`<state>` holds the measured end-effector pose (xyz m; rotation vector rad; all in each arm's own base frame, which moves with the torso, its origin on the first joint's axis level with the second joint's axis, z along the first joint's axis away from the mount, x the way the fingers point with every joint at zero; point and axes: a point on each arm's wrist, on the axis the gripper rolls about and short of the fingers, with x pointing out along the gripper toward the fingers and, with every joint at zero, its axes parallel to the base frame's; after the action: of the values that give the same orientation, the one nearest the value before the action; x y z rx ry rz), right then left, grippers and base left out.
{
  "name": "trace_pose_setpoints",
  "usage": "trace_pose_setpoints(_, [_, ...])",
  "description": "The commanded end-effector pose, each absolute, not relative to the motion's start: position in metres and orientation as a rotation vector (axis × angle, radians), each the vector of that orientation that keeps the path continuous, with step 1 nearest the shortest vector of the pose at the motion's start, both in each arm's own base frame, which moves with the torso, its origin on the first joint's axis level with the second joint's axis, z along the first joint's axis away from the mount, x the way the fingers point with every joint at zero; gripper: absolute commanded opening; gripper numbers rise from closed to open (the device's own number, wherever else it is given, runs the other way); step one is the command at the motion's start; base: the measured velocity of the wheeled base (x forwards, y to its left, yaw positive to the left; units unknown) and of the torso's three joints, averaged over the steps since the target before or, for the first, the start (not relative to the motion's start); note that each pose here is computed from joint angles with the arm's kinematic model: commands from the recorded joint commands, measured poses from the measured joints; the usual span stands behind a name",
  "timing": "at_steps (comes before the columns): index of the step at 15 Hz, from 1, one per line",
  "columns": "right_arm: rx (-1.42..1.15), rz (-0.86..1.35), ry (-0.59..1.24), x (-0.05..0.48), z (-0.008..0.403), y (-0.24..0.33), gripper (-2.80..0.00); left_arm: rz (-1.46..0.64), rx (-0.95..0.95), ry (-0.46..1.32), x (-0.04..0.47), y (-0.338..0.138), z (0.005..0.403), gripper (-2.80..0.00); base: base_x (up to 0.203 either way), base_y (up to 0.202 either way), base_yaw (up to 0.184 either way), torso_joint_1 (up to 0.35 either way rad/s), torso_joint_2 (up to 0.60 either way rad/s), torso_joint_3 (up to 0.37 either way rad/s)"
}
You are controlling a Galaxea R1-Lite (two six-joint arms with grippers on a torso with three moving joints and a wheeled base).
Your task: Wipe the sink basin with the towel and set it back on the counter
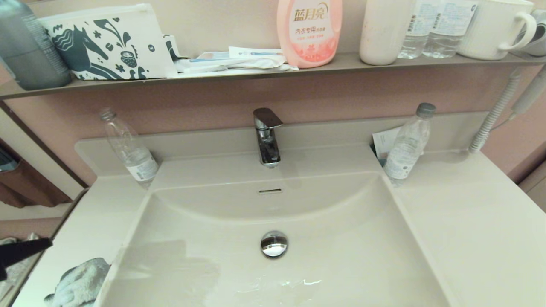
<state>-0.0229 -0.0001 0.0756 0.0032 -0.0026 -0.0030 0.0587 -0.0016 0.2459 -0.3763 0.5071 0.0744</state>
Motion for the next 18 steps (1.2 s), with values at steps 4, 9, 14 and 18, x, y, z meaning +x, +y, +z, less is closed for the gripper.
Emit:
trace_pose_setpoints(4, [0.003,-0.003,-0.002,-0.023,0.076,0.0,-2.8,0.113,-0.367,0.39,0.007,0.001,0.218,-2.8,0.0,0.0,0.0,0.0,0.0,0.0])
trace_pose_setpoints(9, [0.004,-0.003,-0.002,-0.023,0.076,0.0,-2.8,0.173,-0.353,0.343,-0.018,0.003,0.183,-2.8,0.0,0.0,0.0,0.0,0.0,0.0])
trace_pose_setpoints(14, [0.003,-0.003,-0.002,-0.023,0.076,0.0,-2.8,0.174,-0.284,0.267,-0.031,0.004,0.16,-2.8,0.0,0.0,0.0,0.0,0.0,0.0])
trace_pose_setpoints(18, [0.005,-0.003,-0.002,-0.023,0.076,0.0,-2.8,0.218,-0.235,0.2,-0.034,0.005,0.142,-2.8,0.0,0.0,0.0,0.0,0.0,0.0])
